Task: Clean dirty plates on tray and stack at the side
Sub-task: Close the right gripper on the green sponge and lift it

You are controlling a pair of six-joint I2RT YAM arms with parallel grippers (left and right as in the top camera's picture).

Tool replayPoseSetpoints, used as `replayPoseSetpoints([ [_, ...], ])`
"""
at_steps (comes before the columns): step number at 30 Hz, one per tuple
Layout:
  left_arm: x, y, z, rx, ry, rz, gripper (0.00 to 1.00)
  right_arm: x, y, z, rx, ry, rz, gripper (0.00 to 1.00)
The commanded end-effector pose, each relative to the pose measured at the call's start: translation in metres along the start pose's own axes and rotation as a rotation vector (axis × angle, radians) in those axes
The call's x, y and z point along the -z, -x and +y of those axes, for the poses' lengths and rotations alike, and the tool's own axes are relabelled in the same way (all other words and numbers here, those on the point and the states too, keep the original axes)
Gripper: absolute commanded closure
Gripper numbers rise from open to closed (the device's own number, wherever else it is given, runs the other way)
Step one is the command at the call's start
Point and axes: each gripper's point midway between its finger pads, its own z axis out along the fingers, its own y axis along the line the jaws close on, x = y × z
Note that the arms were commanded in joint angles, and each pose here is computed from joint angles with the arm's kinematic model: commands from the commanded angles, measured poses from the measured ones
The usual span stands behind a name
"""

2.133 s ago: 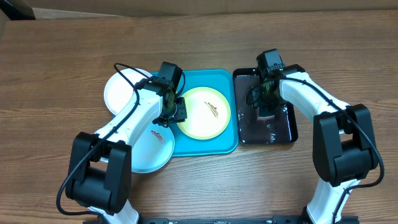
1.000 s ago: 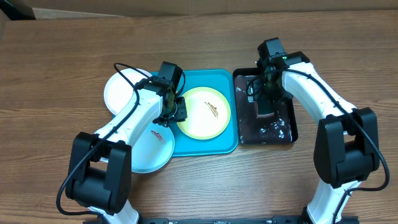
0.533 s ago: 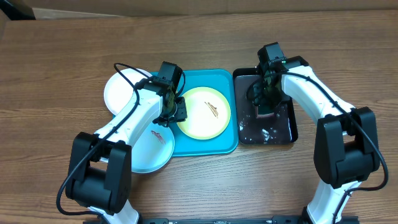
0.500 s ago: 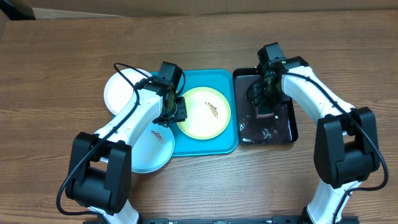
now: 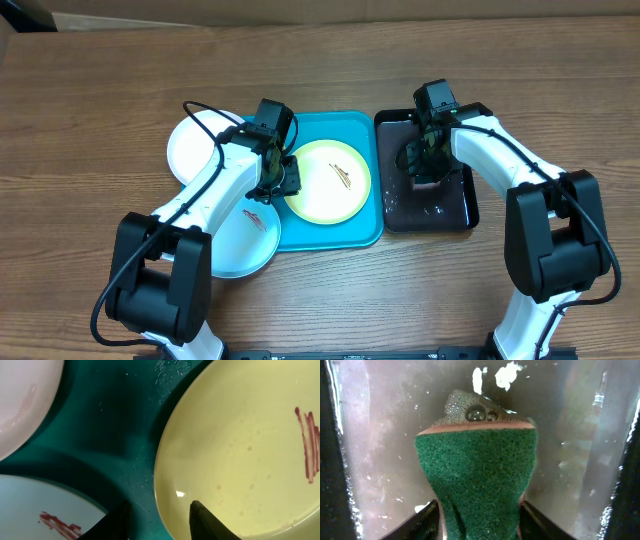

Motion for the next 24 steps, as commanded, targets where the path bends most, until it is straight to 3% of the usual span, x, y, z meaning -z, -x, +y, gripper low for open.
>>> replayPoseSetpoints([
  [1, -0.004, -0.002, 0.002, 0.023, 0.01, 0.012, 0.6, 0.007, 0.001, 0.003, -0.001, 0.013, -0.016, 0.55],
  [3, -0.004, -0.002, 0.002, 0.023, 0.01, 0.012, 0.6, 0.007, 0.001, 0.003, -0.001, 0.013, -0.016, 0.56],
  [7, -0.004, -0.002, 0.002, 0.023, 0.01, 0.012, 0.6, 0.007, 0.001, 0.003, -0.001, 0.012, -0.014, 0.68],
  [10, -0.004, -0.002, 0.002, 0.023, 0.01, 0.012, 0.6, 0.007, 0.001, 0.003, -0.001, 0.013, -0.014, 0.7],
  [11, -0.004, -0.002, 0.002, 0.023, 0.01, 0.012, 0.6, 0.007, 0.001, 0.004, -0.001, 0.013, -0.015, 0.73],
  [13, -0.004, -0.001, 0.003, 0.023, 0.011, 0.01, 0.6, 0.012, 0.004, 0.004, -0.001, 0.014, -0.02, 0.94],
  [14, -0.004, -0.001, 0.003, 0.023, 0.016, 0.007, 0.6, 0.017, 0.006, 0.004, -0.001, 0.014, -0.022, 0.96],
  [24, -0.005, 0.004, 0.008, 0.023, 0.044, -0.017, 0.62, 0.078, 0.02, 0.006, -0.001, 0.03, -0.109, 0.96],
])
